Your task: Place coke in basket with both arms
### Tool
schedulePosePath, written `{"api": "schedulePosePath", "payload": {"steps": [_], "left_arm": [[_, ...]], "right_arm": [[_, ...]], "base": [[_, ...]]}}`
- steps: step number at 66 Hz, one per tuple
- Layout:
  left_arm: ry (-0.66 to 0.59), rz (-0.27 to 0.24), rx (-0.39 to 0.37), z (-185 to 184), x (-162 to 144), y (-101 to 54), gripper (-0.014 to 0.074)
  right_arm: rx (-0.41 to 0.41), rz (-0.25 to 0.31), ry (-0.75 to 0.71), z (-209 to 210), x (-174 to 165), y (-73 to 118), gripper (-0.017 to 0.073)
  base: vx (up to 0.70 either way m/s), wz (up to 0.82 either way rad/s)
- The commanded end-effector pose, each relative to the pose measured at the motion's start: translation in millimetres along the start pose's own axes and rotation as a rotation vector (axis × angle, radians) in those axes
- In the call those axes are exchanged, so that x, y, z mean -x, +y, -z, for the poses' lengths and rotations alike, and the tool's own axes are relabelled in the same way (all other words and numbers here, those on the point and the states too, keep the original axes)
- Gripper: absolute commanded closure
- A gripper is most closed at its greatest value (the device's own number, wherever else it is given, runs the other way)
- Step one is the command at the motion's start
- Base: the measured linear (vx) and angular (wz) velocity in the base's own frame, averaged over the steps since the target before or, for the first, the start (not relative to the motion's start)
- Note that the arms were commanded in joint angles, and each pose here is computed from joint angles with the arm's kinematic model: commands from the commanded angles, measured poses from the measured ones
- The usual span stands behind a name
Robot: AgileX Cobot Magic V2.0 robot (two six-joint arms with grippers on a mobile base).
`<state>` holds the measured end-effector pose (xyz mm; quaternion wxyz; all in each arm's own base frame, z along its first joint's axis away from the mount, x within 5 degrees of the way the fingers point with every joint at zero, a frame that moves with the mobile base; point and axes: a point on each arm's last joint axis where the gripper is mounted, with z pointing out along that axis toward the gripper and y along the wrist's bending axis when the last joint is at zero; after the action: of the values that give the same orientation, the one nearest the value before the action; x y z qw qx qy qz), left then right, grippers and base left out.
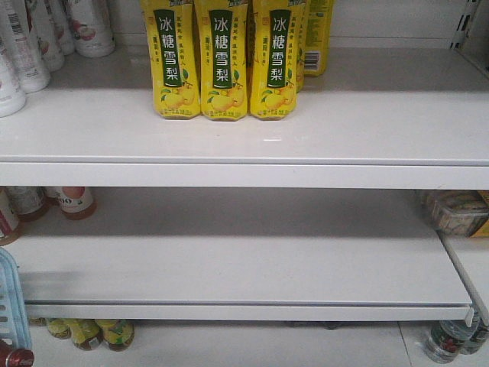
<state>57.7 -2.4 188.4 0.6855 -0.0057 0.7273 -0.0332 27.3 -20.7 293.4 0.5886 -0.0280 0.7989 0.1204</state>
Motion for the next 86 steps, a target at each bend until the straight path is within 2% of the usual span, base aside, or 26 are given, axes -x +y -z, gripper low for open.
{"api": "schedulePosePath", "payload": {"steps": [1,29,41,48,51,55,60,64,69,75,86], "left_arm": [[-0.23,-0.056,-0.004,6,29,-1.5,0.06],[-0.23,-0.056,-0.004,6,29,-1.5,0.06],[-0.23,-0.056,-0.004,6,29,-1.5,0.06],[-0.23,-0.056,-0.004,6,29,-1.5,0.06],[-0.23,-0.056,-0.004,6,29,-1.5,0.06],[-0.23,-0.056,-0.004,6,29,-1.5,0.06],[-0.23,-0.056,-0.004,6,29,-1.5,0.06],[-0.23,-0.056,-0.004,6,29,-1.5,0.06],[-0.23,-0.056,-0.004,6,29,-1.5,0.06],[-0.23,-0.056,-0.004,6,29,-1.5,0.06],[-0.23,-0.056,-0.004,6,29,-1.5,0.06]], "right_arm": [[0.017,0.027,-0.074,1,12,2.8,0.0567],[0.017,0.028,-0.069,1,12,3.2,0.0567],[0.044,0.007,0.004,-8,11,10.3,0.0567],[0.068,0.075,0.018,-12,11,14.9,0.0567],[0.111,0.116,-0.003,-13,12,19.0,0.0567],[0.166,0.203,-0.05,-18,7,25.0,0.0567],[0.201,0.261,-0.106,-27,-2,31.3,0.0567],[0.184,0.245,-0.121,-35,-13,32.2,0.0567],[0.131,0.17,-0.141,-43,-23,29.9,0.0567],[0.03,0.094,-0.177,-49,-30,22.7,0.0567],[-0.093,0.064,-0.258,-45,-46,12.7,0.0567]], "base": [[0.0,0.0],[0.0,0.0],[0.0,0.0],[0.0,0.0],[0.0,0.0],[0.0,0.0],[0.0,0.0],[0.0,0.0],[0.0,0.0],[0.0,0.0],[0.0,0.0]]}}
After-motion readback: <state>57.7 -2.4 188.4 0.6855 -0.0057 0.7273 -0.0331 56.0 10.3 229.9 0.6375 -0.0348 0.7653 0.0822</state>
